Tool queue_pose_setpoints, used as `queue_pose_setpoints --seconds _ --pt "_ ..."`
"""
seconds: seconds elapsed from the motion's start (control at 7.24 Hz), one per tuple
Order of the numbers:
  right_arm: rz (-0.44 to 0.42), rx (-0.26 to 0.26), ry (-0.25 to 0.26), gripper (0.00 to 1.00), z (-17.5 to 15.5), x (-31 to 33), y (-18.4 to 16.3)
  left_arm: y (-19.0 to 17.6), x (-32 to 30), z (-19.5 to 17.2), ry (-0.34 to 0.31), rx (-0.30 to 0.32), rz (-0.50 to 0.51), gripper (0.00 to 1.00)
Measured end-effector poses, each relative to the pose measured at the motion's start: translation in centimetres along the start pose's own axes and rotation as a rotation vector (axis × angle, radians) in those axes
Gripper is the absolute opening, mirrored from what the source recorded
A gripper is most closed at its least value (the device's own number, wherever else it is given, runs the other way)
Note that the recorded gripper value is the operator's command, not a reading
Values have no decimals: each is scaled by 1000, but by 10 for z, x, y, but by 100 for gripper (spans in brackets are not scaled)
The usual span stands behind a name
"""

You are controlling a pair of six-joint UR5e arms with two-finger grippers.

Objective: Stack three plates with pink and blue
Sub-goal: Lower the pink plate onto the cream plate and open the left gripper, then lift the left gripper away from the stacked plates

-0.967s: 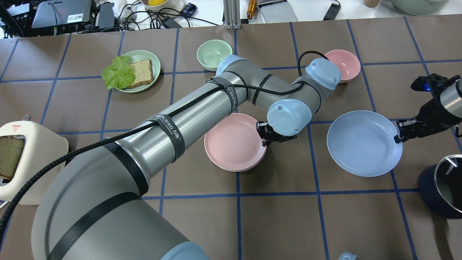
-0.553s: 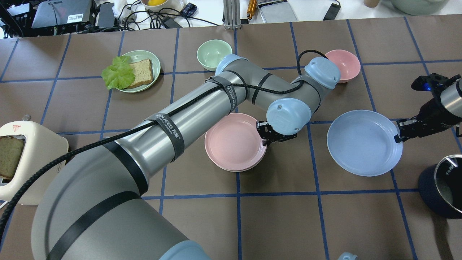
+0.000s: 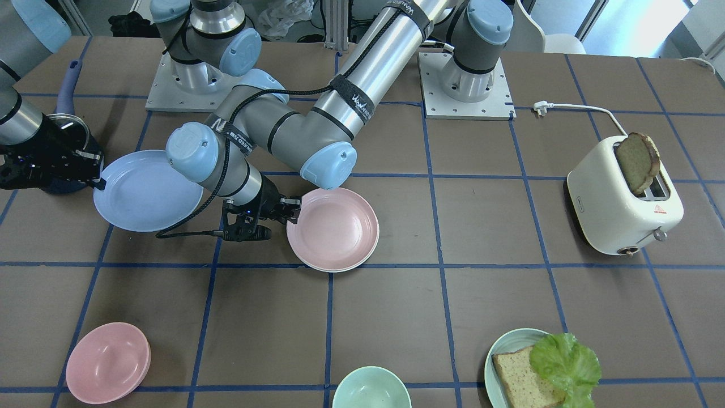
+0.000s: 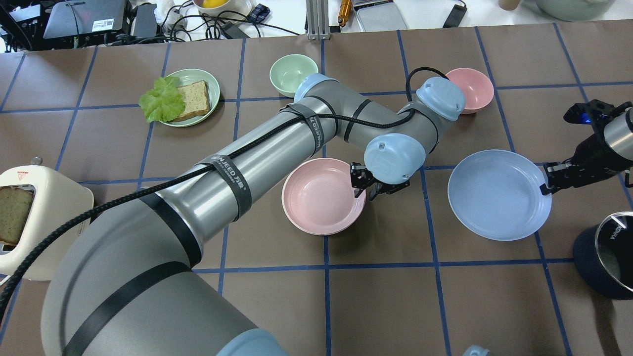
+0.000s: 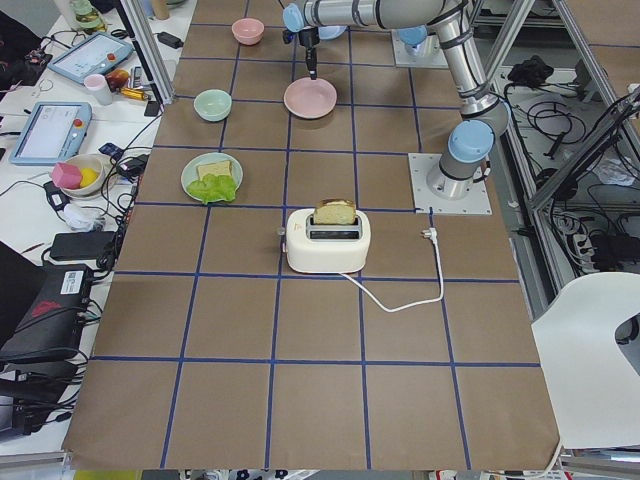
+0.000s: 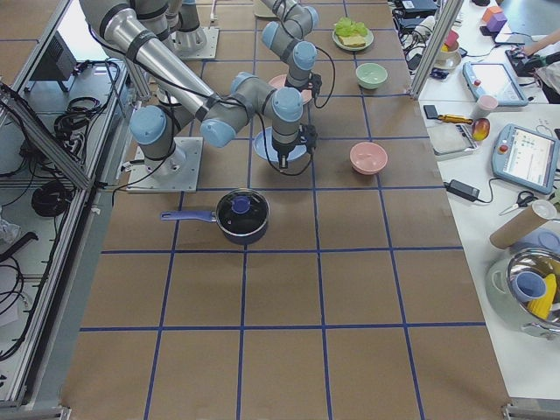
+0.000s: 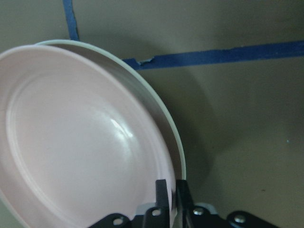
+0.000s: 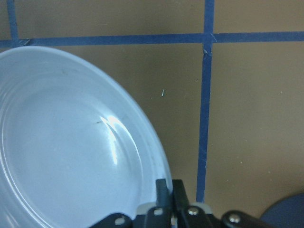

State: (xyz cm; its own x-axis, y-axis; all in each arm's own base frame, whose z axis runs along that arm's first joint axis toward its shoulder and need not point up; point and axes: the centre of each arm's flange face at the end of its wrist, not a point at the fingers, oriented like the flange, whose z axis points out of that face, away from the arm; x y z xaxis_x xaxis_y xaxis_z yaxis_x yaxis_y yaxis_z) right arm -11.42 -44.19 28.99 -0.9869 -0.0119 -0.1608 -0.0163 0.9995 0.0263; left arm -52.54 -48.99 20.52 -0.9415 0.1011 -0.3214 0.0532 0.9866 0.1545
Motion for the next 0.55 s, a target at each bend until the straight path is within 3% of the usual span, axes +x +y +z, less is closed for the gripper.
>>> queue_pose_setpoints --seconds 0.55 --pt "0 20 13 0 -12 -6 -5 0 -22 -42 28 52 -16 100"
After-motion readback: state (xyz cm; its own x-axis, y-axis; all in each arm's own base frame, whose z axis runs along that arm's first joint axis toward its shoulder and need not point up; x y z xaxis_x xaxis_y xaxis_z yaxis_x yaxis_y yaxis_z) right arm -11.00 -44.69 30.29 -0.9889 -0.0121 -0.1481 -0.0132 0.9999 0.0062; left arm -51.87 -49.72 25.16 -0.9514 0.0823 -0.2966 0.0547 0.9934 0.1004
